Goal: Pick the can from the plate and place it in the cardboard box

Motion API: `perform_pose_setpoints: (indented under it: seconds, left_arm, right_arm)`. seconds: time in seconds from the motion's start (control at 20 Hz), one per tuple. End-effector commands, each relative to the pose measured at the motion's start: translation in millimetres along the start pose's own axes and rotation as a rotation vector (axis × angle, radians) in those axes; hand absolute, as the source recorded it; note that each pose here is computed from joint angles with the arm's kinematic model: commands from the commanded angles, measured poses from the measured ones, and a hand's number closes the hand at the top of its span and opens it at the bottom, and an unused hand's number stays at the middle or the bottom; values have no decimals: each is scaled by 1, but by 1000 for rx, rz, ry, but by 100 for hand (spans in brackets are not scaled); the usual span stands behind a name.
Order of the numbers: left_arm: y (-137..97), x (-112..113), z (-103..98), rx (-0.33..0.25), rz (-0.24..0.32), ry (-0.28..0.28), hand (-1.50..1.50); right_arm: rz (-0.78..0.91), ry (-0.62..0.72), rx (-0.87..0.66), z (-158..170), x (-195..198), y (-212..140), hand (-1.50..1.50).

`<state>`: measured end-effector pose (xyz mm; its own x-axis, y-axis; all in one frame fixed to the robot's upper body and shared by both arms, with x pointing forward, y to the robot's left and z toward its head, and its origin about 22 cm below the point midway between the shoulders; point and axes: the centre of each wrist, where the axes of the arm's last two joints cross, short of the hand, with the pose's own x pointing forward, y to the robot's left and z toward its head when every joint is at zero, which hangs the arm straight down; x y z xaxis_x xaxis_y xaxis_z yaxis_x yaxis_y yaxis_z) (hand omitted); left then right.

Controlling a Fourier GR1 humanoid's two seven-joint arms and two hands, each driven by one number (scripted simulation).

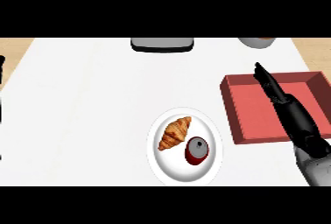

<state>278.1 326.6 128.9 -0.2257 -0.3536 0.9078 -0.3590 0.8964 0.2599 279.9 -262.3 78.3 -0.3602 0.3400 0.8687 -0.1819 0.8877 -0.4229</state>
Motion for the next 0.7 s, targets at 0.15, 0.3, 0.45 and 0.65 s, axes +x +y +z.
perform_pose_setpoints:
  seconds: [0.15,0.3,0.45,0.65]
  left_arm:
    - [-46,-6,15,-338,-8,-51,0]
    - [-66,-16,31,-526,4,-20,0]
    - [-65,-16,23,-588,23,-43,0]
    - [-70,-30,26,-608,20,-44,0]
  right_arm:
    - [-161,-271,206,-51,69,-23,-150]
    - [190,-281,373,-62,99,-48,-150]
    - [-1,-260,382,-74,55,-65,-150]
    - [88,-417,504,-72,39,-67,-150]
